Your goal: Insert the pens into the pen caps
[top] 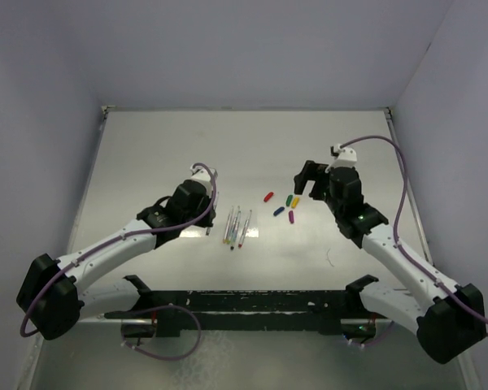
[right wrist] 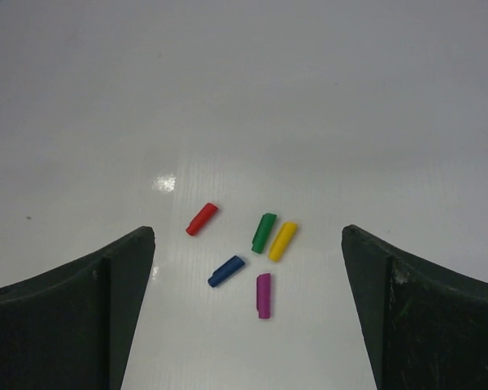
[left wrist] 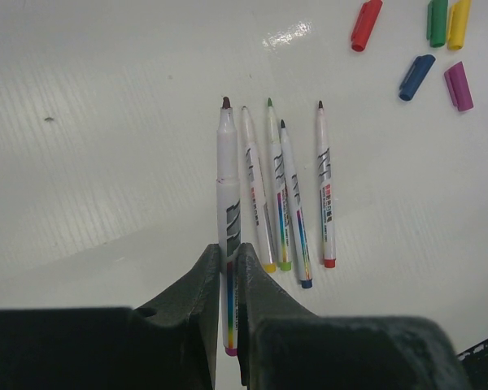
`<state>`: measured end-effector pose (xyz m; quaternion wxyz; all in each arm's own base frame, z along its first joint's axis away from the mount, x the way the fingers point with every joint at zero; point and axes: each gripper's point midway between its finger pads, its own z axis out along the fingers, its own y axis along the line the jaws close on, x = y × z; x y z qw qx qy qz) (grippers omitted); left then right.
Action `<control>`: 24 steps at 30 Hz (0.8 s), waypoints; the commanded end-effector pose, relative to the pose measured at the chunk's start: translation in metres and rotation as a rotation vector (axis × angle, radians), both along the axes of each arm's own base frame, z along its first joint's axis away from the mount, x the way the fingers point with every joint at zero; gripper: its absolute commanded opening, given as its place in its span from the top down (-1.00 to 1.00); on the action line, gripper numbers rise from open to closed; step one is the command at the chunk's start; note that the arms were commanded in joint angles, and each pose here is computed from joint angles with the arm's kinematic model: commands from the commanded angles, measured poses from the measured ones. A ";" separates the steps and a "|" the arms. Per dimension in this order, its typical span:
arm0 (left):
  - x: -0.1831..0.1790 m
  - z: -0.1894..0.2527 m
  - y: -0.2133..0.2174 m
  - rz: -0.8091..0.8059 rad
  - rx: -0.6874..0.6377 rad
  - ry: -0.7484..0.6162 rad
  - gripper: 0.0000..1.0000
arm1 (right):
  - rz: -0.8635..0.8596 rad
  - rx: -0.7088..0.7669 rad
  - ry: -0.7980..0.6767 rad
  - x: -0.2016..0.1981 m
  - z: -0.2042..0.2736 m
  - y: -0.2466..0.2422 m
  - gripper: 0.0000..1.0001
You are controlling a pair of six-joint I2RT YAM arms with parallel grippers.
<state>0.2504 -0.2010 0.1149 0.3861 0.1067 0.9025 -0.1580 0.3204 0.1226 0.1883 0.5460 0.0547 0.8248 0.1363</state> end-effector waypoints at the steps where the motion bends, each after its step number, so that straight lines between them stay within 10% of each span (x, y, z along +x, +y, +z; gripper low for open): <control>1: 0.012 0.027 -0.008 0.004 -0.046 -0.075 1.00 | -0.084 -0.016 0.021 0.013 0.007 -0.009 -0.99; 16: 0.008 0.025 -0.002 0.012 -0.046 -0.086 1.00 | 0.051 0.021 0.285 -0.006 -0.071 0.022 -0.94; 24: 0.009 0.019 -0.005 0.009 -0.049 -0.077 1.00 | -0.028 -0.081 0.329 -0.014 -0.096 -0.001 -0.50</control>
